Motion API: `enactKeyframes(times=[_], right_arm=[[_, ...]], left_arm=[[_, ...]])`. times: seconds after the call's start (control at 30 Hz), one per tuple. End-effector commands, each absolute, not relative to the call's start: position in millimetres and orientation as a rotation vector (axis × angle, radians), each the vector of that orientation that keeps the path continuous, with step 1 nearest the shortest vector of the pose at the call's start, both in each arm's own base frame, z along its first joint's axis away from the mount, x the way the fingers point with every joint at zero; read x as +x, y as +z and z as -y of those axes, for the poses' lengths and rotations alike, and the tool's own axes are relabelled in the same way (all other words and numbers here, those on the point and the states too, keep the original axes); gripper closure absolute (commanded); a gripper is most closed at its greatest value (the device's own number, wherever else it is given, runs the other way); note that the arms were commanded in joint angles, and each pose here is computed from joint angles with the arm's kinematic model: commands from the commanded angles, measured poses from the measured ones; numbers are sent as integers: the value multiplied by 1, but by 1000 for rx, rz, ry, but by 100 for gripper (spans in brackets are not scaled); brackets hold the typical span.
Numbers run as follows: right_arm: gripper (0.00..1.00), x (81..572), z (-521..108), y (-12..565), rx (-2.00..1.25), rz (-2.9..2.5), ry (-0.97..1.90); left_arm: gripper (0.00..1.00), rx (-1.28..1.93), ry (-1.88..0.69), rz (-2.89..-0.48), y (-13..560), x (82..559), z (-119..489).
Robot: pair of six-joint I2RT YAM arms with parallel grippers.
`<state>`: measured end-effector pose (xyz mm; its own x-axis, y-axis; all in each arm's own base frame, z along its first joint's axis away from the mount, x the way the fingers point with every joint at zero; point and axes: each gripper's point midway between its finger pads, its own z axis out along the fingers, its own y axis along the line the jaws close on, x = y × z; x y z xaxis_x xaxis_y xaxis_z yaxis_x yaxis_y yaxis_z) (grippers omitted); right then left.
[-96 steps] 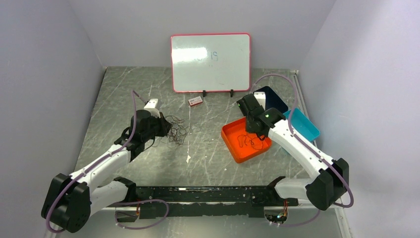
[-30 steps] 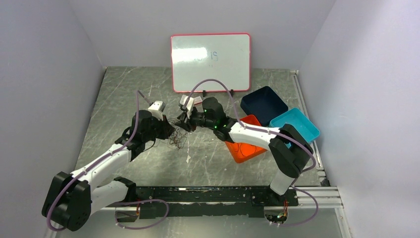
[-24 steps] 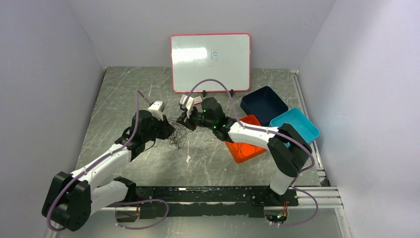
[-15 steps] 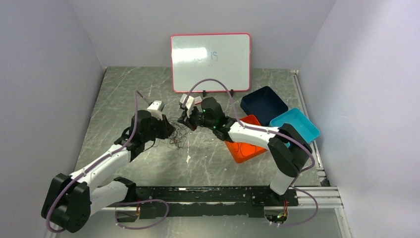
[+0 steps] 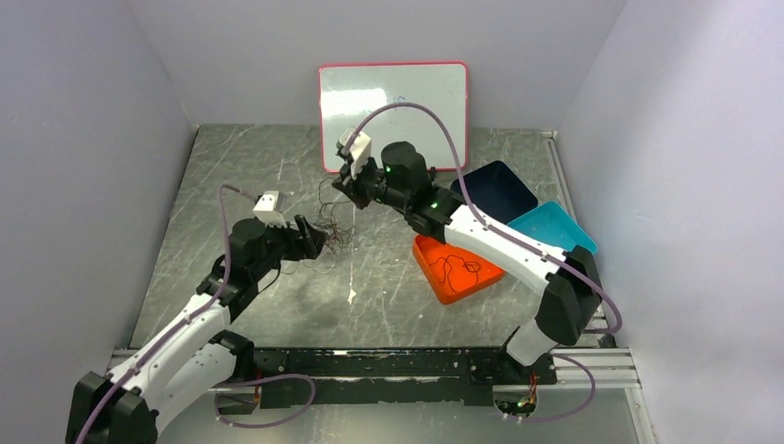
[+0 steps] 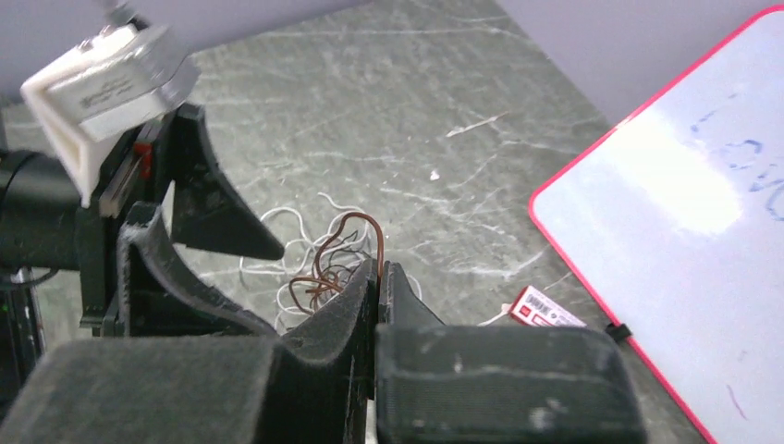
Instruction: Untangle the cables
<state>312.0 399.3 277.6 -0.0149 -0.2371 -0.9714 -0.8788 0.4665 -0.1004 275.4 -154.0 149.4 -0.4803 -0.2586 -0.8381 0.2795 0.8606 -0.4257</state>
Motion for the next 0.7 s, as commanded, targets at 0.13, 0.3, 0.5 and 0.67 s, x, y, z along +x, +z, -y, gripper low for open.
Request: enactKeyframes(times=[0.13,0.3,0.5,0.67], right_arm=[[100,311,-379,331,-895,-1609,656],[100,307,-382,359,-853,-1616,718],[100,302,-387,373,-850,-1620,763],[100,299,-391,386,-844,-1608,794]], left_arm=[[20,57,-677,-1803,179,265,152],[19,123,-721,-1722,201,257,158],[17,246,-737,-1568,249,250,164],[15,362,-773,-1471,286,249,179]])
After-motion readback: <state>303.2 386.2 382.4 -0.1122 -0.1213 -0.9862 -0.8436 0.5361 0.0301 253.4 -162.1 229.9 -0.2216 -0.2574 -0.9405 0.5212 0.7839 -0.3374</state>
